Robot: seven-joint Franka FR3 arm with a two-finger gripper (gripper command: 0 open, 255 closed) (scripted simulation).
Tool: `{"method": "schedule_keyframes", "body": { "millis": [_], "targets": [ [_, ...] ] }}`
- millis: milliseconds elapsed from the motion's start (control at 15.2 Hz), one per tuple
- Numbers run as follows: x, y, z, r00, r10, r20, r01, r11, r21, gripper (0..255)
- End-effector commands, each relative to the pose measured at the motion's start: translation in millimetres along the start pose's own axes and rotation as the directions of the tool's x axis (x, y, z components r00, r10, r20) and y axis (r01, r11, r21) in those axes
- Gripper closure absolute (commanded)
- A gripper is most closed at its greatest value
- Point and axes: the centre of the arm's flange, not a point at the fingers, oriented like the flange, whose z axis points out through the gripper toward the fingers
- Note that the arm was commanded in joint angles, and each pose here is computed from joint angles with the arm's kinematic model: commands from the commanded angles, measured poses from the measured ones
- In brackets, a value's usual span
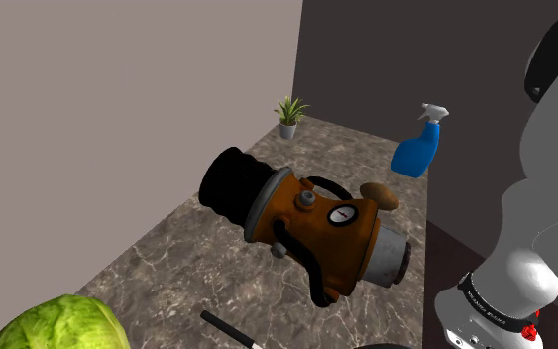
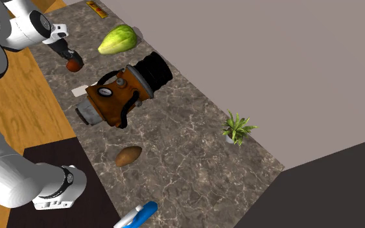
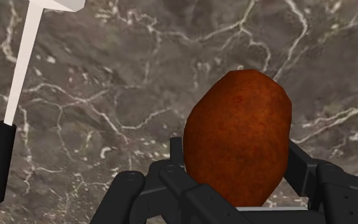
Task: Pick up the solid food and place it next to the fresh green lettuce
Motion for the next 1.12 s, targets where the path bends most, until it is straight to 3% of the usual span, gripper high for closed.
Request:
{"method": "schedule_keyframes", "body": {
  "millis": [0,264,330,660,924,1056],
  "targets": [
    [0.1,0.0,0.7,1.0,0.0,0.0,0.0,1.0,0.0,255],
    [0.1,0.0,0.7,1.0,0.0,0.0,0.0,1.0,0.0,255],
    [0.1,0.0,0.7,1.0,0.0,0.0,0.0,1.0,0.0,0],
    [0.1,0.0,0.7,1.0,0.0,0.0,0.0,1.0,0.0,0],
    [0.0,0.0,-49.3,1.0,0.0,0.0,0.0,1.0,0.0,0],
    [0.0,0.0,-49.3,1.0,0.0,0.0,0.0,1.0,0.0,0]
  ]
}}
